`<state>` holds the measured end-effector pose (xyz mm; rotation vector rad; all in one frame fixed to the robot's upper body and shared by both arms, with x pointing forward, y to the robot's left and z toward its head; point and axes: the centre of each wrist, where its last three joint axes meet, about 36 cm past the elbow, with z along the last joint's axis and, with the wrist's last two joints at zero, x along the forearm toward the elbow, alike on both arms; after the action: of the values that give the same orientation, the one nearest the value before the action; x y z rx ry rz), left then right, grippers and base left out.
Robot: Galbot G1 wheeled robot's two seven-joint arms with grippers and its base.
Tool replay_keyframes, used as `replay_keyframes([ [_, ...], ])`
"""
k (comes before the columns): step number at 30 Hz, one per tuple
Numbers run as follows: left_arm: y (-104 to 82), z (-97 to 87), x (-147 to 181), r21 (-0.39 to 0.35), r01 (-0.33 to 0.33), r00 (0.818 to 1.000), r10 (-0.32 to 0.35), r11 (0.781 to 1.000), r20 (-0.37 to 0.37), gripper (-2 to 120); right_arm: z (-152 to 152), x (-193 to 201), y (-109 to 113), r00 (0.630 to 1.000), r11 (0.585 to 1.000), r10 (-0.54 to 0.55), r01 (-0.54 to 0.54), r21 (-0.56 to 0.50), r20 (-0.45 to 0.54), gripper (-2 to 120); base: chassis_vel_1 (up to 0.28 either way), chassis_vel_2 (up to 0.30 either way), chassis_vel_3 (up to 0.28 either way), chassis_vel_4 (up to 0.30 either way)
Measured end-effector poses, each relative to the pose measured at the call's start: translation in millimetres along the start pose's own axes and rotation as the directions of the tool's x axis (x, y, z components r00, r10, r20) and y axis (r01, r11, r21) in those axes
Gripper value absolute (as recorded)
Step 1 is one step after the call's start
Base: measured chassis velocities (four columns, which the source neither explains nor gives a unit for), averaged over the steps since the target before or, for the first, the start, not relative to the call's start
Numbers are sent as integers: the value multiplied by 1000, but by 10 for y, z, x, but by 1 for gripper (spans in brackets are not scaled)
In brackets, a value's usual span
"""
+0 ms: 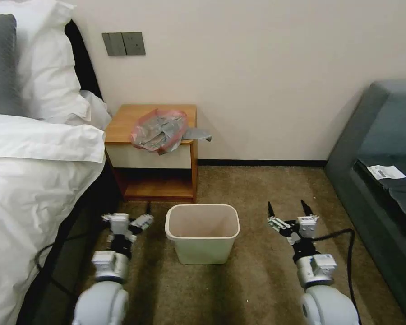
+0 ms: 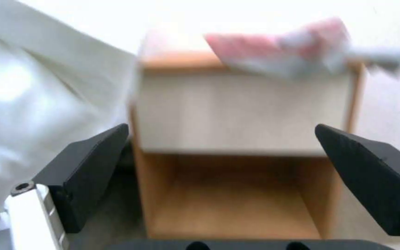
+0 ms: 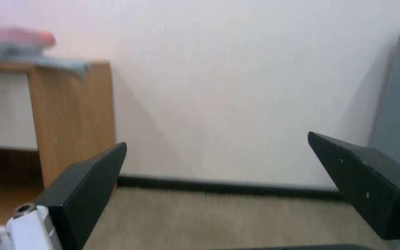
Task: Pick up the garbage bag from the table and place it over the trash can.
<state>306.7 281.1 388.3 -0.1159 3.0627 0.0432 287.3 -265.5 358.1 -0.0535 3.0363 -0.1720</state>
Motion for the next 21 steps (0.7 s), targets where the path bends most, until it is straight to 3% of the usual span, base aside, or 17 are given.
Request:
replay_keyframes([
  [10,57,-37,-18,20,7,1000,-8,1000,23,100,-206,-76,175,994,998,3,4,-55,111,100,0,0,0,0],
  [14,1,-12,135,107,-128,991,123,986,49,100,-319,-228,366,983,990,-25,50,-132,183,100,0,0,0,0],
  [21,-50,1,291,98,-122,992,118,988,46,100,-290,-596,489,962,982,-141,167,-94,235,100,0,0,0,0],
])
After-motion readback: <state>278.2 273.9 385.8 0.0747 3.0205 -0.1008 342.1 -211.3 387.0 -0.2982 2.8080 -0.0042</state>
